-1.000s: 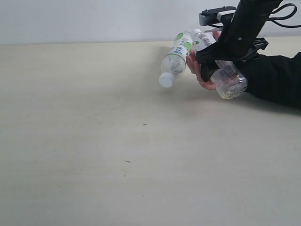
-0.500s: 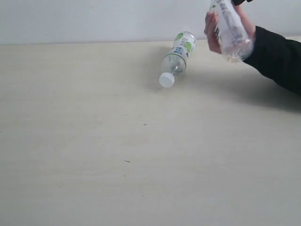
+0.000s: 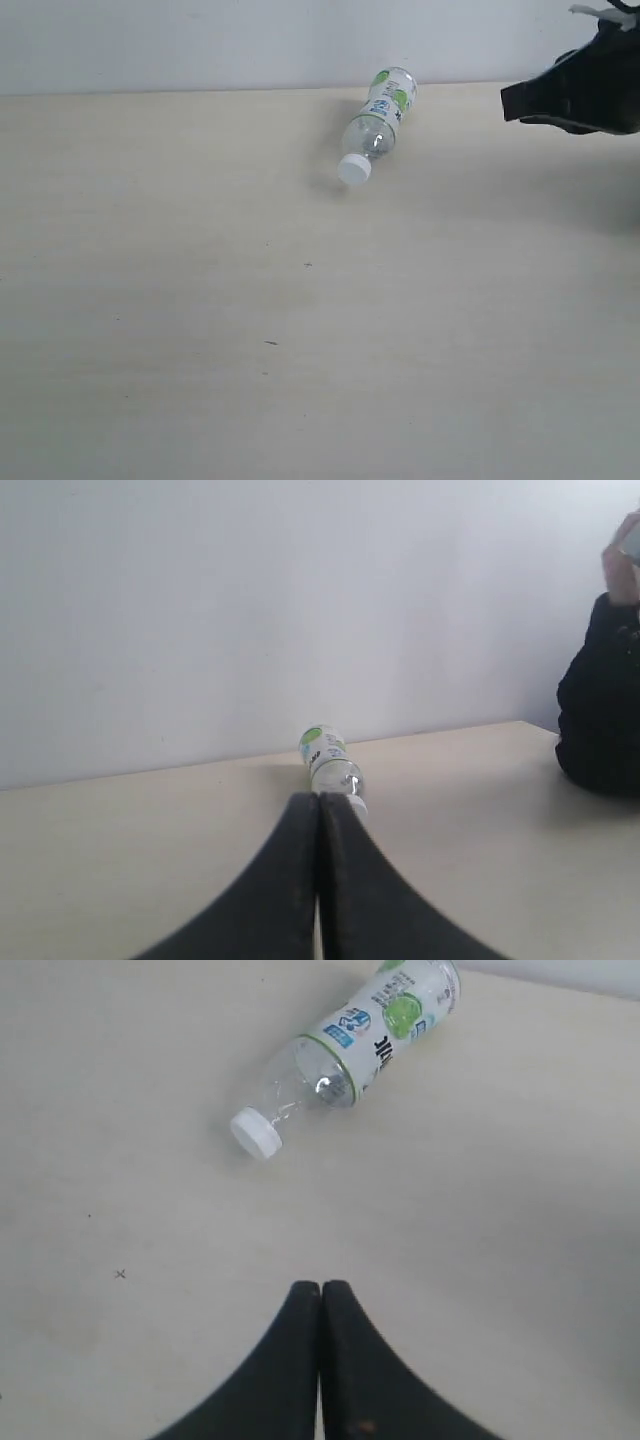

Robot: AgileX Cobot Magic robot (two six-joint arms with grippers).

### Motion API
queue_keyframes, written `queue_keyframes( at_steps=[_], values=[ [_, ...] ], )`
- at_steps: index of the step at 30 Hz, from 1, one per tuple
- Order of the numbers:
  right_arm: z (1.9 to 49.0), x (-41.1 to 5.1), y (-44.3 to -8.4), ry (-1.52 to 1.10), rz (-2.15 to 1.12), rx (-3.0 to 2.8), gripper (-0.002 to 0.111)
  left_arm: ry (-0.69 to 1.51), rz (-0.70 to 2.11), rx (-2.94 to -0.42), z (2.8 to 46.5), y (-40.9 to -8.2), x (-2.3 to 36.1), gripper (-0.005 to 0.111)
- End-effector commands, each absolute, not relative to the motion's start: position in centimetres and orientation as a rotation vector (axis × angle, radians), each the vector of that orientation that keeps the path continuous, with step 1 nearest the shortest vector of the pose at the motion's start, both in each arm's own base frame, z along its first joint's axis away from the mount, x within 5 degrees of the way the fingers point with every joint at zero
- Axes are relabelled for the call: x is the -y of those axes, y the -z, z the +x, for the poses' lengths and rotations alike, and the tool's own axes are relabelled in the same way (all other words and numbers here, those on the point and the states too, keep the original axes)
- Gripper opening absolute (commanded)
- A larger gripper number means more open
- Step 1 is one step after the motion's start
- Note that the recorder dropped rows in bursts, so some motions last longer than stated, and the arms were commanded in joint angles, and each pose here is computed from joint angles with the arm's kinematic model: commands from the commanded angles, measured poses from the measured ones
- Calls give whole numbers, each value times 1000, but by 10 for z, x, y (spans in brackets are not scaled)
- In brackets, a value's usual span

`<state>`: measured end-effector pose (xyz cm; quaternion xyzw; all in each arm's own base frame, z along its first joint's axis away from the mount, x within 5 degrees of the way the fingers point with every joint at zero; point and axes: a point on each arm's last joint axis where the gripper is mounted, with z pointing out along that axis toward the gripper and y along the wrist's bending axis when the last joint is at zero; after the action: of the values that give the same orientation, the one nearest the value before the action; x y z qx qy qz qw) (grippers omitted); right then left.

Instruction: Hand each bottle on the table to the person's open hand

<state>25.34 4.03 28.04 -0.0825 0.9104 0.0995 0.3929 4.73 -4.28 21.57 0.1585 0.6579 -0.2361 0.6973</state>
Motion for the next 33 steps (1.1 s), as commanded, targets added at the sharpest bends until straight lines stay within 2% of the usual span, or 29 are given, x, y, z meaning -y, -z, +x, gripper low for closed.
queue_keyframes(
  at_steps=[1, 4, 9, 17, 23, 33],
  values=[
    [227, -37, -283, -225, -235, -2142, 0, 533, 347, -1469, 47, -215, 43, 0],
    [201, -28, -292, -224, -69, -1964, 0, 533, 347, -1469, 47, -215, 43, 0],
    [151, -18, -322, -168, -42, -1703, 0, 533, 347, -1469, 47, -215, 43, 0],
    [114, -17, -344, -191, -65, -1551, 0, 533, 347, -1469, 47, -215, 43, 0],
    [99, -15, -351, -187, -60, -1478, 0, 533, 347, -1469, 47, -215, 43, 0],
    [99, -15, -351, -198, -48, -1479, 0, 533, 347, -1469, 47, -215, 43, 0]
  ],
)
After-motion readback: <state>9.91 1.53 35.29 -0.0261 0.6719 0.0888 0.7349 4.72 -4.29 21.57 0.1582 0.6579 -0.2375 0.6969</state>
